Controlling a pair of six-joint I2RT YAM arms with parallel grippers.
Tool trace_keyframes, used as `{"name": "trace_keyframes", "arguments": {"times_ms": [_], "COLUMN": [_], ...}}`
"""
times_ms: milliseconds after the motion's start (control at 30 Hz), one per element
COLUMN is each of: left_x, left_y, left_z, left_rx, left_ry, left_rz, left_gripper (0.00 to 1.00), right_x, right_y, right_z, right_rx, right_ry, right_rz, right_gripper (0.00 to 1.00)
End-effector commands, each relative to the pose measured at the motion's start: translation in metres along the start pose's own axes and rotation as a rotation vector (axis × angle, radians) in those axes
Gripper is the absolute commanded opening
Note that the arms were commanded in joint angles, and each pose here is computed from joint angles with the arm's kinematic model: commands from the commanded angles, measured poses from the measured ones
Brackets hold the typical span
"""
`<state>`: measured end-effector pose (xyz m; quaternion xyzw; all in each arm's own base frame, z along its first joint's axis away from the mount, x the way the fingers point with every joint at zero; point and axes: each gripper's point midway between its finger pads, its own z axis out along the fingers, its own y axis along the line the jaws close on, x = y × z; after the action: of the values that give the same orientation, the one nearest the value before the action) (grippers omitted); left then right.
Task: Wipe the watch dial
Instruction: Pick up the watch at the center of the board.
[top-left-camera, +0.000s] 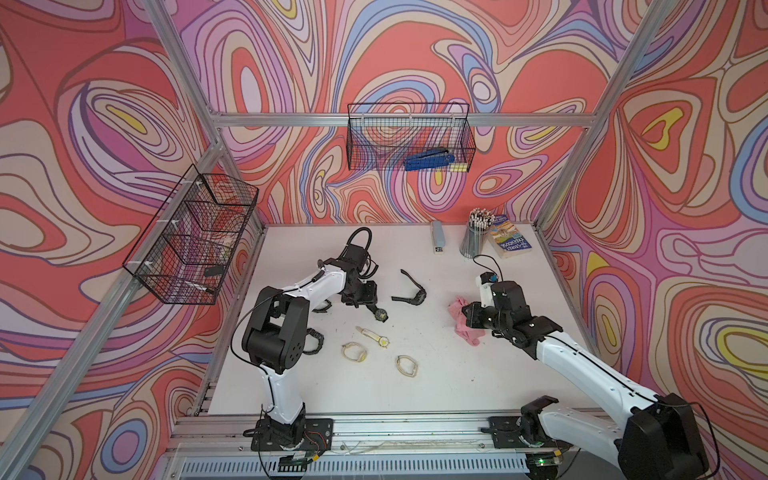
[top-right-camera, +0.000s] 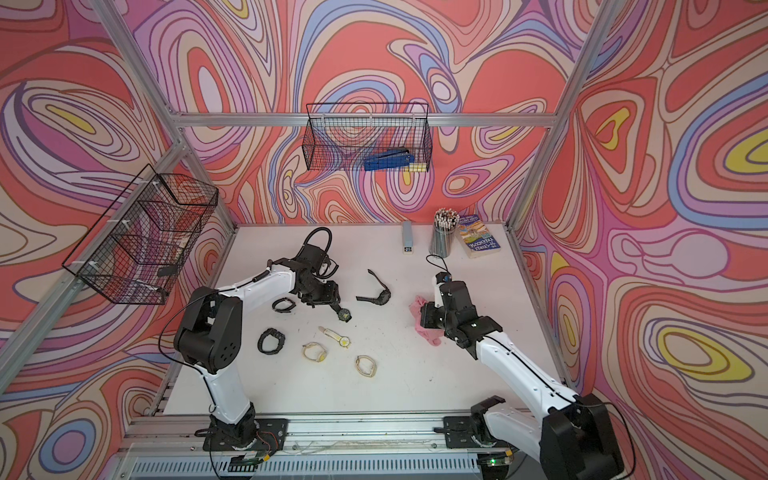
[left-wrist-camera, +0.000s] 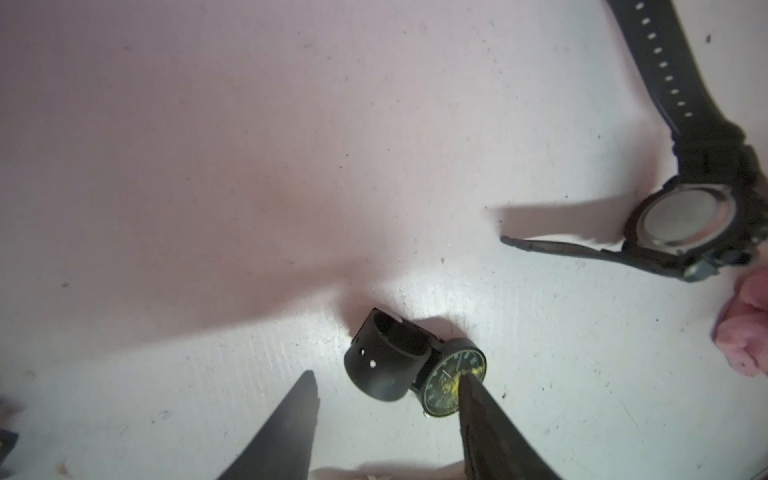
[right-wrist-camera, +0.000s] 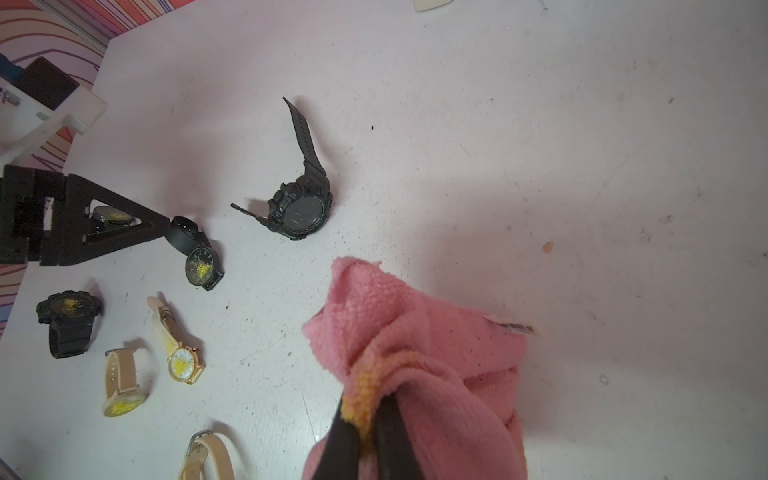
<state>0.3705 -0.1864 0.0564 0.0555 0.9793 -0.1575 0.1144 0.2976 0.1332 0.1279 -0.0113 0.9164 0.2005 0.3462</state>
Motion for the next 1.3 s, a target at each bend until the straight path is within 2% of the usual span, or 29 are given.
{"name": "trace_keyframes", "arguments": {"times_ms": [0, 233, 367, 733, 1267], "left_x": [0.005, 0.009, 0.011, 0.018, 0.025], "left_y": [-0.013, -0.009, 0.002, 0.002, -0.001], "left_z": [0.003, 0.014, 0.021, 0.031, 0.025], "left_rx": [0.071, 0.088, 0.044, 0.064, 0.103], "left_ry": [0.055, 0.108, 0.144, 0.159, 0.153], "left_rz": [0.116, 0.131, 0.130, 0.114, 0.074], "left_gripper": [0.54, 0.51, 0.46, 0.45, 0.45], "right_x": [-0.006, -0.003, -0.002, -0.001, -0.003], "right_y": [0.005, 0.001, 0.001, 0.001, 0.002], "right_z": [0.000, -0.003, -0.003, -0.001, 0.002], "right_rx": [-0.022, -0.006, -0.005, -0.002, -0.008], "right_ry": [-0.019, -0.015, -0.012, -0.003, -0.003], "right_rz": [-0.004, -0.007, -0.006, -0.005, -0.001], "right_gripper": [0.00, 0.00, 0.00, 0.00, 0.00]}}
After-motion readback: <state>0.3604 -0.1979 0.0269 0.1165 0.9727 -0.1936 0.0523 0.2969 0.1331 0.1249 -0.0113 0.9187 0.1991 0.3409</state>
